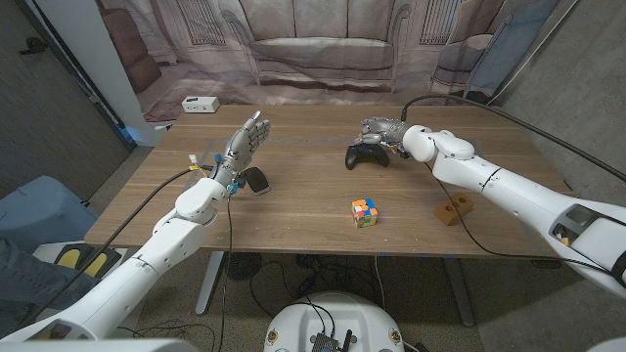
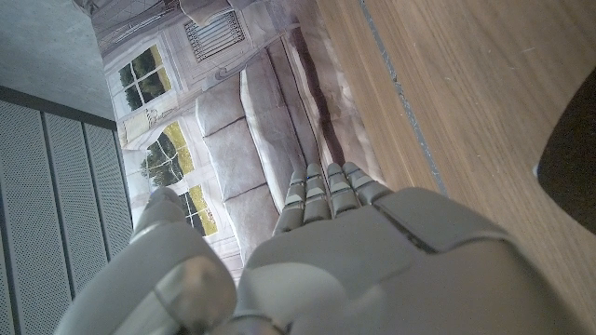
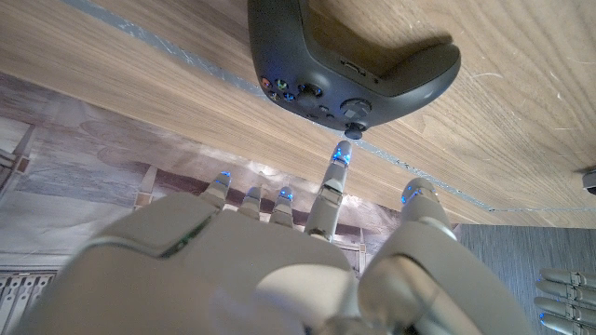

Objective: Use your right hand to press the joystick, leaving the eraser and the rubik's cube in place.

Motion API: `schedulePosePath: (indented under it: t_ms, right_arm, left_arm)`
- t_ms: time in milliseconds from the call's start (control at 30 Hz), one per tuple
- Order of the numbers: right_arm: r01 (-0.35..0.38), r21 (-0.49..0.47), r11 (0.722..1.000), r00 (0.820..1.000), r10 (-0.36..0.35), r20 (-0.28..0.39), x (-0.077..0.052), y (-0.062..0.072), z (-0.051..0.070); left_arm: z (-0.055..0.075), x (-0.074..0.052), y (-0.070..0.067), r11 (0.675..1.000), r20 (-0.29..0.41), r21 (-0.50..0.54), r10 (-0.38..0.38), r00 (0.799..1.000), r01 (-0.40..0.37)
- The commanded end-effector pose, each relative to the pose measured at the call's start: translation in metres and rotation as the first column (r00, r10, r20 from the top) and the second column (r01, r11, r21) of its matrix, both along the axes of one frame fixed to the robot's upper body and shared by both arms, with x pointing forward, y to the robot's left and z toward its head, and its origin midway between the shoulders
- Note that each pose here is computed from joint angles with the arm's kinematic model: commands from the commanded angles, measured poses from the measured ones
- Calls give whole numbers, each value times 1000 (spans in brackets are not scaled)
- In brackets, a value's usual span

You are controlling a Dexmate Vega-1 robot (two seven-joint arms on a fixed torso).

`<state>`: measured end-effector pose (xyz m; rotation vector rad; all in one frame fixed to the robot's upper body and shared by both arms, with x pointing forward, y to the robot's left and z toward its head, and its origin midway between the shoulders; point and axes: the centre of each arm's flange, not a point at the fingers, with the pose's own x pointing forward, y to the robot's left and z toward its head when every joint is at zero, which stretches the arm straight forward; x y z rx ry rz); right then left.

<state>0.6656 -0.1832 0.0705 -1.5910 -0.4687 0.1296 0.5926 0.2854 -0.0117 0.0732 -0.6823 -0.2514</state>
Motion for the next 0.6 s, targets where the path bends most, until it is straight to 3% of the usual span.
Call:
schedulePosePath:
  t_ms: [33, 300, 600]
  right_arm:
    - [-5, 11, 1000, 1000, 5, 16, -6, -3, 0]
    - [-35, 48, 998, 999, 34, 27, -8, -8, -2]
    - [-79, 67, 995, 993, 72, 93, -11, -11, -3]
  left_arm:
    - [-1, -3, -4, 1000, 1, 6, -4, 1000, 4]
    - [-1, -3, -5, 1000, 1, 5, -6, 1000, 6]
    - [-1, -1, -6, 1000, 0, 5, -7, 1000, 7]
